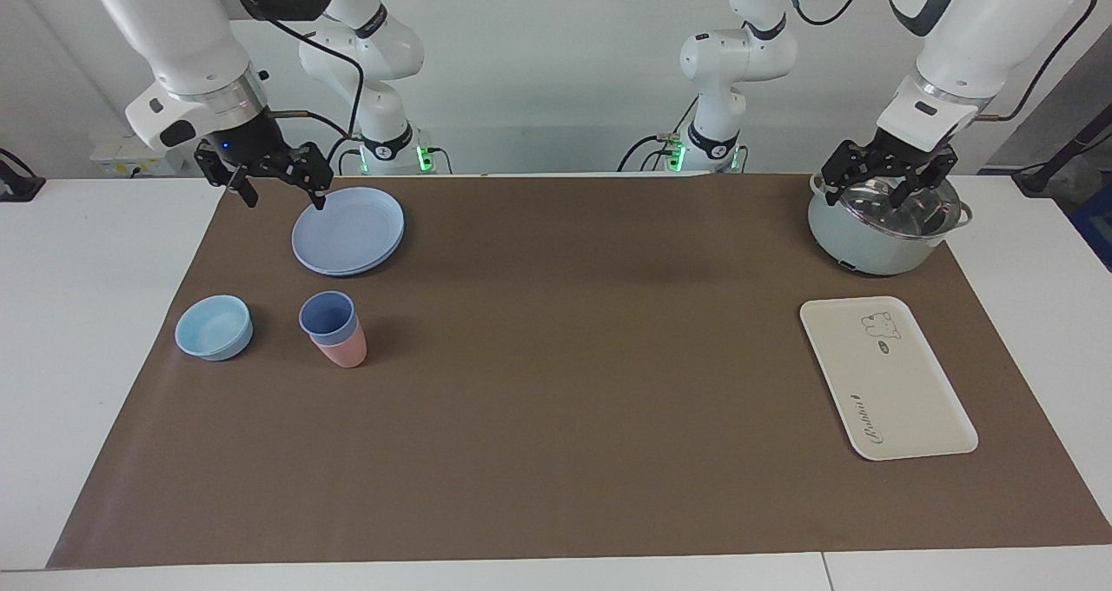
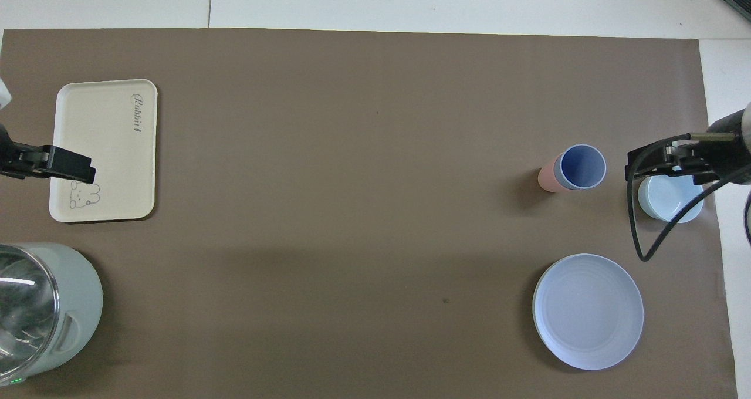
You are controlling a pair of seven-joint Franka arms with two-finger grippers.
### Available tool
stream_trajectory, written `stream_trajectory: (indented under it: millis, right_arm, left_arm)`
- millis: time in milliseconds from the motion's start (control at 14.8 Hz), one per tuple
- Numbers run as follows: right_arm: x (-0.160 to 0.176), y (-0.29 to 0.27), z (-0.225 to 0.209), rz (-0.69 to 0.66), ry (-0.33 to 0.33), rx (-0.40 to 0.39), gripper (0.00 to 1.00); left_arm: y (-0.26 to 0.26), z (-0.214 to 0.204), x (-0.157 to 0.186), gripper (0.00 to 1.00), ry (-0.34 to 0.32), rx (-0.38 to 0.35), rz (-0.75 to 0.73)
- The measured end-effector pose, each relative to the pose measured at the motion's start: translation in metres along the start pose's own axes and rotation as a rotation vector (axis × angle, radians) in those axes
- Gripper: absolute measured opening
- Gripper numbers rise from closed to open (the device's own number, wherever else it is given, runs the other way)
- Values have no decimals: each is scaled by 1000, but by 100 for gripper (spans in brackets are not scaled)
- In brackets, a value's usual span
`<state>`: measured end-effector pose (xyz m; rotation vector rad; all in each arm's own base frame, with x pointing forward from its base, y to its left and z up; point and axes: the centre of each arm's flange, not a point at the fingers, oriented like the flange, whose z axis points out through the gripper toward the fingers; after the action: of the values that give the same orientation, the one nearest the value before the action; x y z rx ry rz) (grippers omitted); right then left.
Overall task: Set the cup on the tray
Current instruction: 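Move the right gripper over the nested pink and blue cups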
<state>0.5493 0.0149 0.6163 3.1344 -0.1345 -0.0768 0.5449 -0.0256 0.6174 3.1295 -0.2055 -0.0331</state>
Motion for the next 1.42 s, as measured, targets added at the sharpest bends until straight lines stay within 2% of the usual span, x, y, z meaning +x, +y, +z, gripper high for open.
stream_trajectory:
  millis: [609,745,812,948,1151,1286,1422]
  right_arm:
    - [3,29,1,53,-1,3,100]
    - [5,39,-1,92,19,5,96]
    - [8,44,-1,147,40,8,96]
    - [16,53,3,292,69,16,90]
    - [34,71,24,533,79,24,90]
    - [48,90,47,628,66,30,90]
    - [62,108,75,755,24,67,90]
  left_arm:
    - [2,-2,-1,100,5,1,4]
    - [2,-2,-1,100,4,1,3]
    - [2,-2,-1,100,4,0,3]
    - [1,-2,-1,100,4,0,1]
    - [0,-2,-1,100,4,0,0]
    - [0,-2,-1,100,4,0,0]
    - [0,-2,-1,100,4,0,0]
